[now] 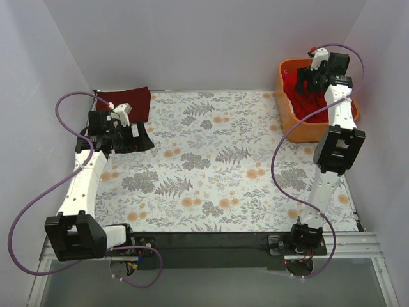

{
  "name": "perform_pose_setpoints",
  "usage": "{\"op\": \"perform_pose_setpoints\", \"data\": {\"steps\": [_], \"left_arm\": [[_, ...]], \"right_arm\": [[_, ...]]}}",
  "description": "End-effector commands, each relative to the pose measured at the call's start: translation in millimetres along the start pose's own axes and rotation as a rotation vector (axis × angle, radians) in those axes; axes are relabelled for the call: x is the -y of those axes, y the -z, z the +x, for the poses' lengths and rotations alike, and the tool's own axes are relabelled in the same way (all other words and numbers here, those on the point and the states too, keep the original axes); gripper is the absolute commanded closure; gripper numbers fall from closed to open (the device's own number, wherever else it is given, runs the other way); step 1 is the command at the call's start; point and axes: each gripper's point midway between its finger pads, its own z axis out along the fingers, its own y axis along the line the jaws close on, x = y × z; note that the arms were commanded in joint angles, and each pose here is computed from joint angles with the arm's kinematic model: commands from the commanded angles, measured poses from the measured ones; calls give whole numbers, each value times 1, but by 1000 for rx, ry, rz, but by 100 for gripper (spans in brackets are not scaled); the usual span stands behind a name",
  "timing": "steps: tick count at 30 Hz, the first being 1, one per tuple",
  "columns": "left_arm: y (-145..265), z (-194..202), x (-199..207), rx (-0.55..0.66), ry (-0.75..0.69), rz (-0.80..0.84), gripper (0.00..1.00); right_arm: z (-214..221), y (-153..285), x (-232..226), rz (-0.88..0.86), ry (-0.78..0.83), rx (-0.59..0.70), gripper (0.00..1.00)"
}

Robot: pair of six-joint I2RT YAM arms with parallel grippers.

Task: Fold and stack the t-shirts
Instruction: Grab the tshirt from the pile

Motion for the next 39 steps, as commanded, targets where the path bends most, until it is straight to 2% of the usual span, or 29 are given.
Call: {"op": "perform_pose_setpoints", "data": {"steps": [1,2,3,6,7,9,13,15,16,21,25,28,30,31,33,39], "left_arm": [[-2,-5,-5,14,-19,-19,9],[-4,-5,-5,10,-20,-20,9],[-4,-6,-5,10,-21,-18,9],[-3,-10,-4,15,-23,-14,9],[-3,-10,-3,13,-23,-10,9],[-1,-15,0,26,-28,-3,9],[6,-23,6,55,-39,9,9],[11,-26,11,74,-43,20,9],[12,-27,12,82,-42,23,9],[20,-30,19,118,-40,42,9],[24,-35,20,146,-30,30,9],[27,-39,23,164,-27,37,9],[30,-42,24,177,-23,36,9],[30,-43,25,179,-24,36,9],[32,-44,25,187,-27,34,9],[34,-45,21,195,-23,5,9]], "right_arm": [[-8,-6,8,28,16,46,14],[-4,-6,9,26,22,36,21],[-3,-7,8,24,25,35,39],[-9,2,10,31,39,46,60],[-10,6,11,35,38,47,81],[-22,21,11,34,44,69,99],[-58,71,-6,-7,77,153,99],[-93,115,-19,-11,119,242,99],[-118,146,-28,-9,152,312,99],[-192,241,-54,20,280,560,99],[-237,324,-92,-8,408,786,99],[-261,372,-121,-61,459,948,99],[-270,392,-135,-113,435,1019,99],[-283,417,-146,-122,470,1112,99],[-298,447,-161,-156,459,1204,99],[-333,501,-211,-295,444,1428,99]]}}
